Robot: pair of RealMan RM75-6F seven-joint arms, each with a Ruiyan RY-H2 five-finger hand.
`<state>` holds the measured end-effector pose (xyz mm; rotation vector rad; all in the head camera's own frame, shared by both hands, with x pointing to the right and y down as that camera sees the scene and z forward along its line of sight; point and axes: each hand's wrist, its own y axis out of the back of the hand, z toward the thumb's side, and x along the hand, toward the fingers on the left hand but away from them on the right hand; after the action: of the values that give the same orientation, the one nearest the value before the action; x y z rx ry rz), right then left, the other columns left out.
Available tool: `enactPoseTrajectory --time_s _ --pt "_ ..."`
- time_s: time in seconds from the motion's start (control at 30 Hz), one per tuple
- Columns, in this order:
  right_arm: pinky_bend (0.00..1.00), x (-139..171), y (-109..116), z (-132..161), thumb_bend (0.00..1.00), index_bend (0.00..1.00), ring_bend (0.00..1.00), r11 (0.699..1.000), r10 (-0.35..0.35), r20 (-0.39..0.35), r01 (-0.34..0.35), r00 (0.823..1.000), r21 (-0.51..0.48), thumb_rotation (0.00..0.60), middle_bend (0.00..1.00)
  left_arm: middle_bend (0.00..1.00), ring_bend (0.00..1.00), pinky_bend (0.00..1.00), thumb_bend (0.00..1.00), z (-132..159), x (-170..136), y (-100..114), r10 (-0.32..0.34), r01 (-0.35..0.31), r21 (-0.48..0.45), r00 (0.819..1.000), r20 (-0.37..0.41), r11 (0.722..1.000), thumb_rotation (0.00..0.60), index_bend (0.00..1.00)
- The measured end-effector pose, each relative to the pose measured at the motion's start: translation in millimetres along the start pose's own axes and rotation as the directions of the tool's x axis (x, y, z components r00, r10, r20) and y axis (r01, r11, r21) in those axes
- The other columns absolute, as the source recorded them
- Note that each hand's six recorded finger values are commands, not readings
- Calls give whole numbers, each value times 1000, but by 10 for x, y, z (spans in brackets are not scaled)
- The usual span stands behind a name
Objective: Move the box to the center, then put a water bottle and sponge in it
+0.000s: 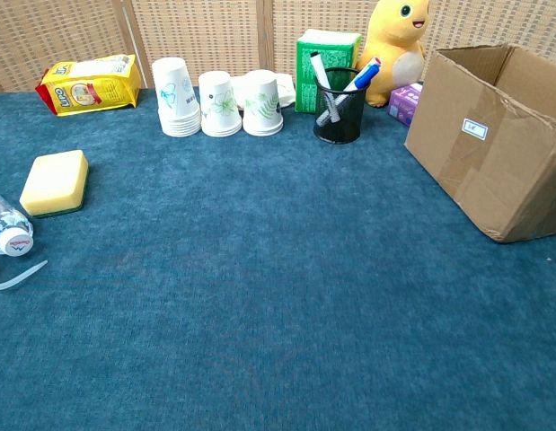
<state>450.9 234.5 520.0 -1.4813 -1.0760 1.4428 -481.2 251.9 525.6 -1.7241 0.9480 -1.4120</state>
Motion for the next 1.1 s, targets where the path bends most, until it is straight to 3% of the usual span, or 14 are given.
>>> enactPoseTrajectory --time_s 0.57,0.9,1.1 --pt "0 -66 -9 94 0 0 0 1000 -8 -55 7 998 -11 600 0 0 0 0 106 -9 -27 65 12 -12 -22 1000 -6 1000 600 0" --pt "1 -524 -54 472 0 0 0 999 37 -196 -38 980 0 600 0 0 0 0 105 -49 -34 119 24 -25 -45 1000 -15 999 600 0" --pt "8 -824 -226 752 0 0 0 996 77 -269 -63 960 60 600 0 0 0 0 105 -99 -28 150 25 -26 -67 999 -24 997 600 0"
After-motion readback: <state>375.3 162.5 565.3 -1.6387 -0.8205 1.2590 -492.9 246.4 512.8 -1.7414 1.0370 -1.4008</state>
